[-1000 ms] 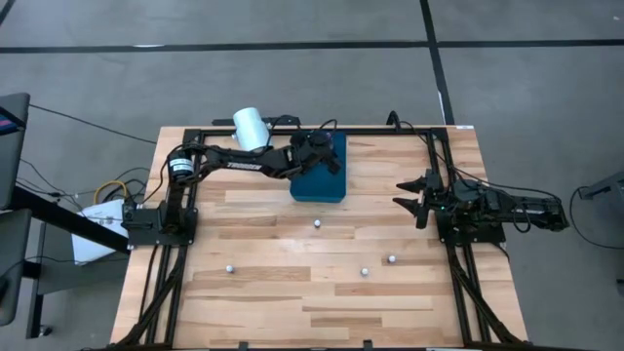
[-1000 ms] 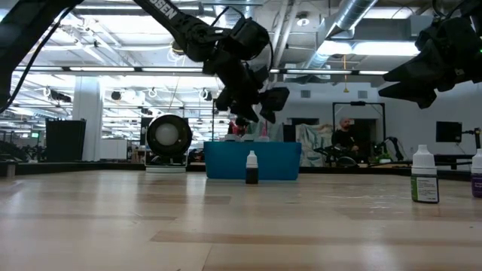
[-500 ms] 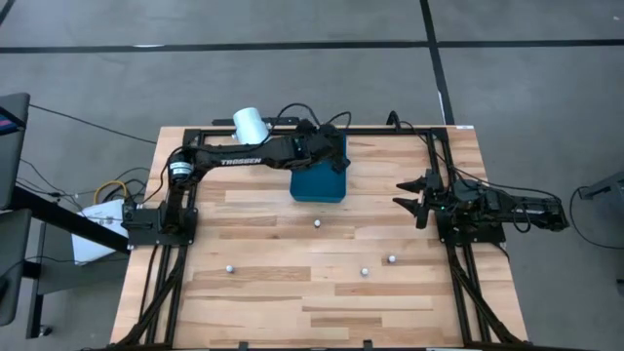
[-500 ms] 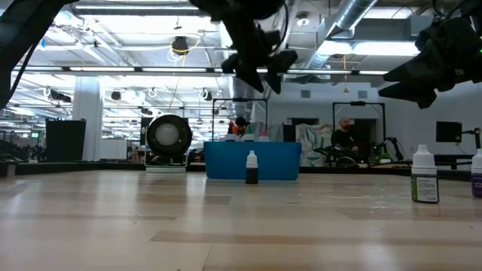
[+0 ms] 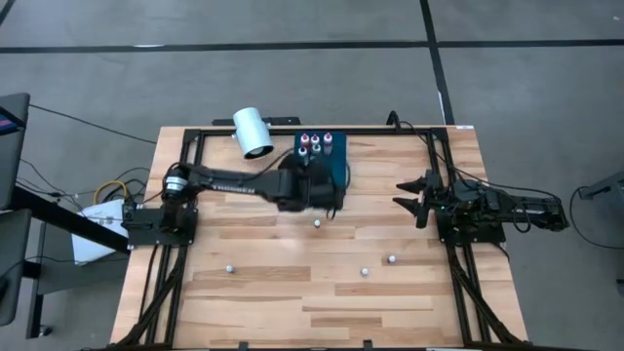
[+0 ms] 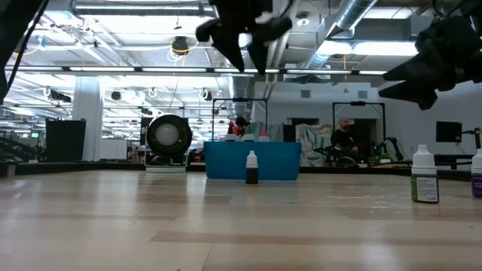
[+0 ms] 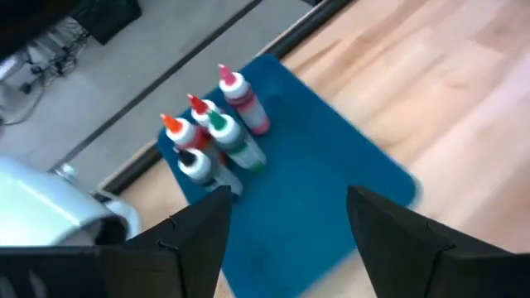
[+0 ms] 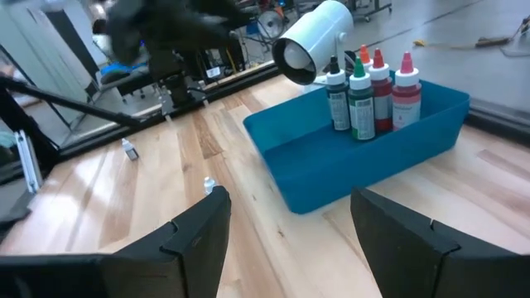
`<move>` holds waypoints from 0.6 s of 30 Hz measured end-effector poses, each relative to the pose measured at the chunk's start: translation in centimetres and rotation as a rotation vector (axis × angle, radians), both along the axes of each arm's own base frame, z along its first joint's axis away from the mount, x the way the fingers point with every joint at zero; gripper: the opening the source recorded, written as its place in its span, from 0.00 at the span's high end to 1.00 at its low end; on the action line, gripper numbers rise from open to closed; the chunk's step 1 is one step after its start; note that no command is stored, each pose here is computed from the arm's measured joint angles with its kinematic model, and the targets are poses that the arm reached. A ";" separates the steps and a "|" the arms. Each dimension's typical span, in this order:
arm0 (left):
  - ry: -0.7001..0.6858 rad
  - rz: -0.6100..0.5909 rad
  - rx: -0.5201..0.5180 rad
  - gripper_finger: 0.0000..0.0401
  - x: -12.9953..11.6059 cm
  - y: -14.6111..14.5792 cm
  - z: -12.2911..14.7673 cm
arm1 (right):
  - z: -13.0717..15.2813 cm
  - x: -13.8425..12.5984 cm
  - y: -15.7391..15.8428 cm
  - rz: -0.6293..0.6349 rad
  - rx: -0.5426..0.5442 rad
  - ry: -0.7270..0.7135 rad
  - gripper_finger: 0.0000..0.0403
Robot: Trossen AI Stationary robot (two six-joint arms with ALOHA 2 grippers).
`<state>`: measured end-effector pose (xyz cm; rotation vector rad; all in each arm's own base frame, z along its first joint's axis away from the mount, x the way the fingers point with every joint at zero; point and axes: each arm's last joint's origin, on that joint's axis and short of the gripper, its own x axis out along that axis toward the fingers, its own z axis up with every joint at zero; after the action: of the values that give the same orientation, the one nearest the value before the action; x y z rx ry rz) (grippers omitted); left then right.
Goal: Pick & Place food coloring
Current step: Put the small black food coloring bottle into the blue bin
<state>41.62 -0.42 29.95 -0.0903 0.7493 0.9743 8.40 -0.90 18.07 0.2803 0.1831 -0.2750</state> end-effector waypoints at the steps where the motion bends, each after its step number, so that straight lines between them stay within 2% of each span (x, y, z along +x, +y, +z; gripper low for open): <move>1: -0.016 0.000 -0.008 0.42 -0.2 -0.8 0.1 | 0.0 0.0 0.0 -0.005 0.021 -0.005 0.41; 7: -0.061 0.036 -0.028 0.42 -2.1 -5.2 0.6 | 0.0 0.0 0.0 -0.027 0.117 -0.031 0.41; 18: -0.122 0.128 0.066 0.42 -6.7 -11.5 0.3 | 0.8 0.2 0.1 0.013 0.099 -0.105 0.41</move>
<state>34.90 -11.92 30.21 -0.1406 0.6047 1.1045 8.56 -0.81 18.84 0.3902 0.0945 -0.2379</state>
